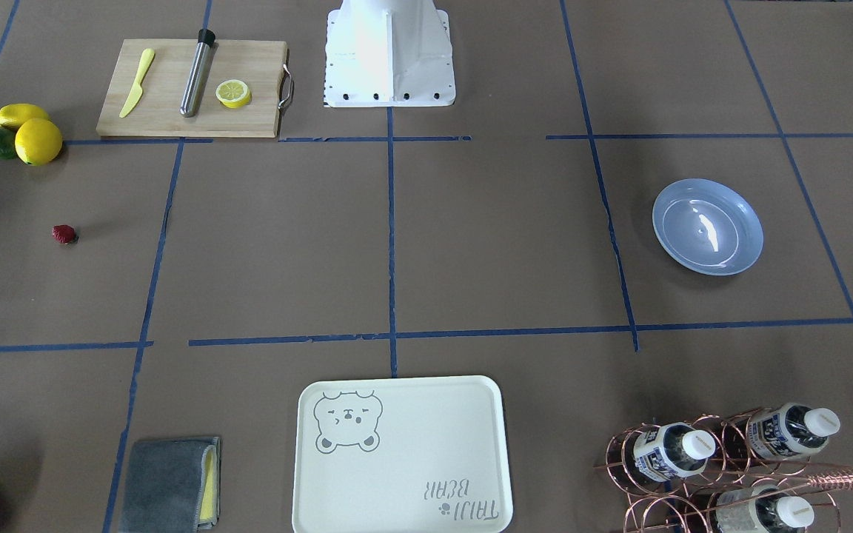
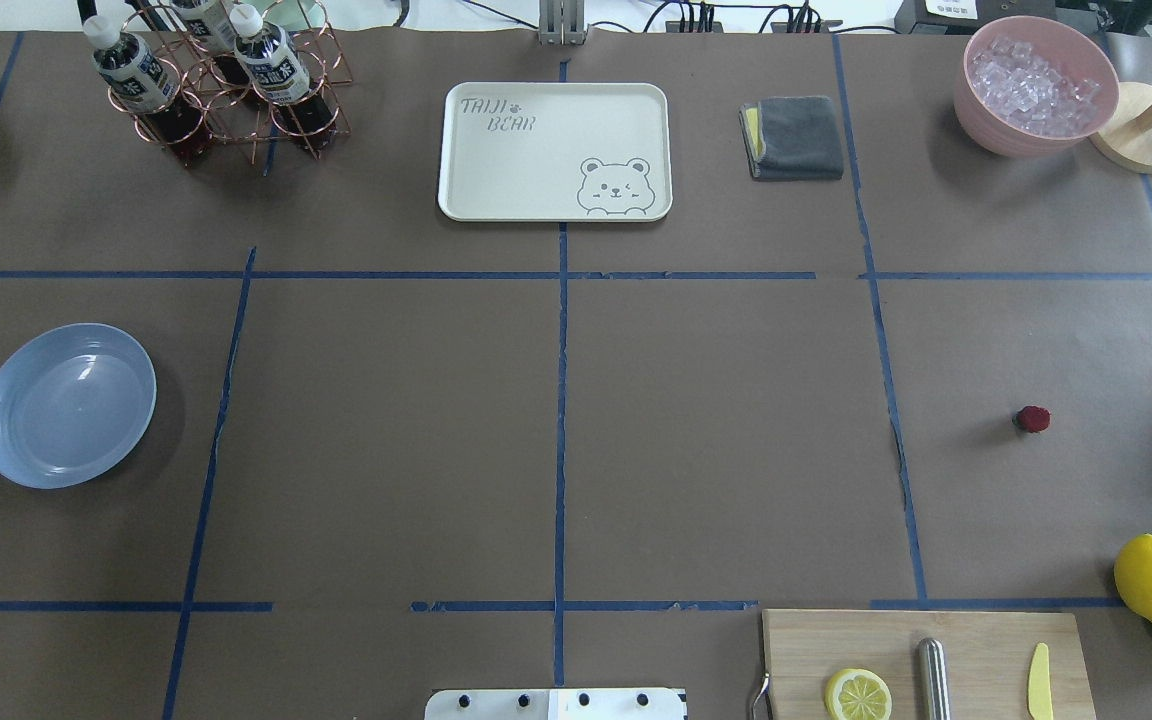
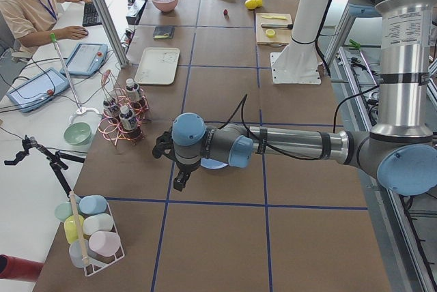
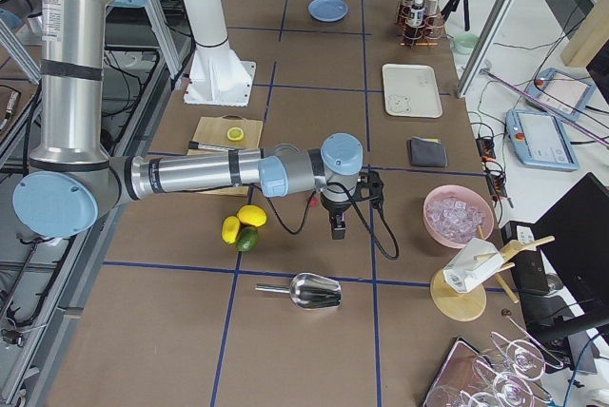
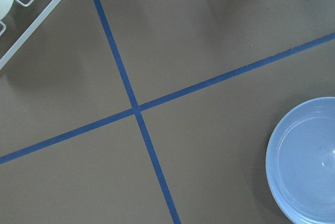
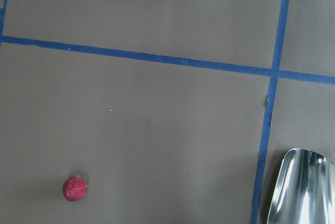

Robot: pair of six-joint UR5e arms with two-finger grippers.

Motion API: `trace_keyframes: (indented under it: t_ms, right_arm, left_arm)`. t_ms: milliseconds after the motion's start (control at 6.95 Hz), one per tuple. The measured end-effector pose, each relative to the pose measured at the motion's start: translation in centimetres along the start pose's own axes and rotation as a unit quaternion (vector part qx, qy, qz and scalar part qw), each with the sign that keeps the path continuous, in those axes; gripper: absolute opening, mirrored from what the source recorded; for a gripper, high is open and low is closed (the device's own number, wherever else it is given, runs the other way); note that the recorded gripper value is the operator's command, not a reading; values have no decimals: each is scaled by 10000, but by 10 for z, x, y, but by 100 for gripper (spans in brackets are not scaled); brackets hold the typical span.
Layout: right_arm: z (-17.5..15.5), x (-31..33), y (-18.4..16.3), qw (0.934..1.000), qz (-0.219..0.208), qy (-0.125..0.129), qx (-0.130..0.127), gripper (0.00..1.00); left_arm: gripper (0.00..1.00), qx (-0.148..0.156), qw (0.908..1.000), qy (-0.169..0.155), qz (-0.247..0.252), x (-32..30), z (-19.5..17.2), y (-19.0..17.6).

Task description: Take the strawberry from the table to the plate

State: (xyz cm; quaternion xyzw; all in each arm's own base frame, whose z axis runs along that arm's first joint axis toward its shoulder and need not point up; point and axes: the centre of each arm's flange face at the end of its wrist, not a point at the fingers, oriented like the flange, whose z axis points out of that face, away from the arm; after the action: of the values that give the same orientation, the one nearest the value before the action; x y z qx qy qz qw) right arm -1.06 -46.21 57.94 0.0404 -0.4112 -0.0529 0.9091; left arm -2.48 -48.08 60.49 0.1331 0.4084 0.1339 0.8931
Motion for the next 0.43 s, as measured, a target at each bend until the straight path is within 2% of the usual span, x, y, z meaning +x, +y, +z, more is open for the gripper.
trace_keyframes:
  t_ms: [288, 432]
  right_arm:
    - [-1, 0, 1, 10000, -19, 44, 26, 100]
    - [-2, -2, 3, 9999, -70, 32, 69, 100]
  left_arm:
    - [100, -85, 9994, 256, -195, 45, 48, -14]
    - [100, -181, 9990, 401, -73, 68, 80, -16]
